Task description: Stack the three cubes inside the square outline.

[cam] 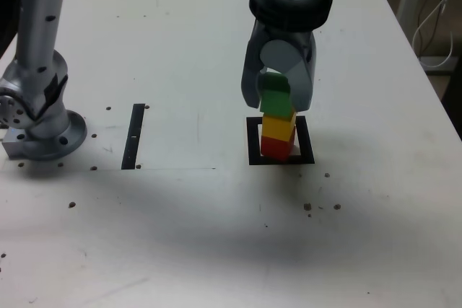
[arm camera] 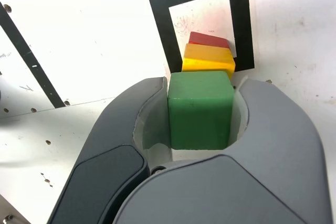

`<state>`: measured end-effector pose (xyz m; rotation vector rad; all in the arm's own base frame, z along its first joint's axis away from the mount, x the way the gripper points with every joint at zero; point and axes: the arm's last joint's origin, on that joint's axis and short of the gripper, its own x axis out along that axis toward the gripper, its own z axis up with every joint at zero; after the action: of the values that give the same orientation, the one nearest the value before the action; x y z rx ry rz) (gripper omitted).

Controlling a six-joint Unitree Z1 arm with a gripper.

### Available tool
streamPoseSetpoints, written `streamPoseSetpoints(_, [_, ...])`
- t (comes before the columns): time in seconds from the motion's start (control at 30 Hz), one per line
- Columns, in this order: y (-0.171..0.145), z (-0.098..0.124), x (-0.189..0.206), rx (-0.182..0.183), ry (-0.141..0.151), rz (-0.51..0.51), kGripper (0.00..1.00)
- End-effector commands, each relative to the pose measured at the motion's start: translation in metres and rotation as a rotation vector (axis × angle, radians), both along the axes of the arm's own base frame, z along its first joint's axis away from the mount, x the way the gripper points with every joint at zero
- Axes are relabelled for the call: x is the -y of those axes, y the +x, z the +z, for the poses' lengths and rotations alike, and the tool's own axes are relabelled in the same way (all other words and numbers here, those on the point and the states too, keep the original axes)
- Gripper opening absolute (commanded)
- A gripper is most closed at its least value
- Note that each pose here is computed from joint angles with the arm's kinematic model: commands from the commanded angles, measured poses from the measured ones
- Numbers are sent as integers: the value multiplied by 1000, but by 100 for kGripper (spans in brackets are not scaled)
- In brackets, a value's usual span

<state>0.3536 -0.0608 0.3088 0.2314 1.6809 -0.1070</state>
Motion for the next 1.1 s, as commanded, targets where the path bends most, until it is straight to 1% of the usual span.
streamPoseSetpoints(0.0, [0,-3,-2,-10,-2,3,42])
streamPoseSetpoints(0.07, [0,-5,-3,-16,-3,5,60])
streamPoseSetpoints(0.17, [0,-8,-5,-16,-11,5,77])
streamPoseSetpoints(0.27, [1,-10,-5,-12,-21,4,86])
streamPoseSetpoints(0.4, [0,-10,-6,-9,-25,7,95])
streamPoseSetpoints(0.53, [-2,-7,-7,2,-23,9,99])
streamPoseSetpoints(0.8, [-12,2,-11,16,-11,20,99])
streamPoseSetpoints(0.93, [-23,14,-14,26,-6,24,99])
streamPoseSetpoints(1.07, [-41,30,-21,31,-7,31,99])
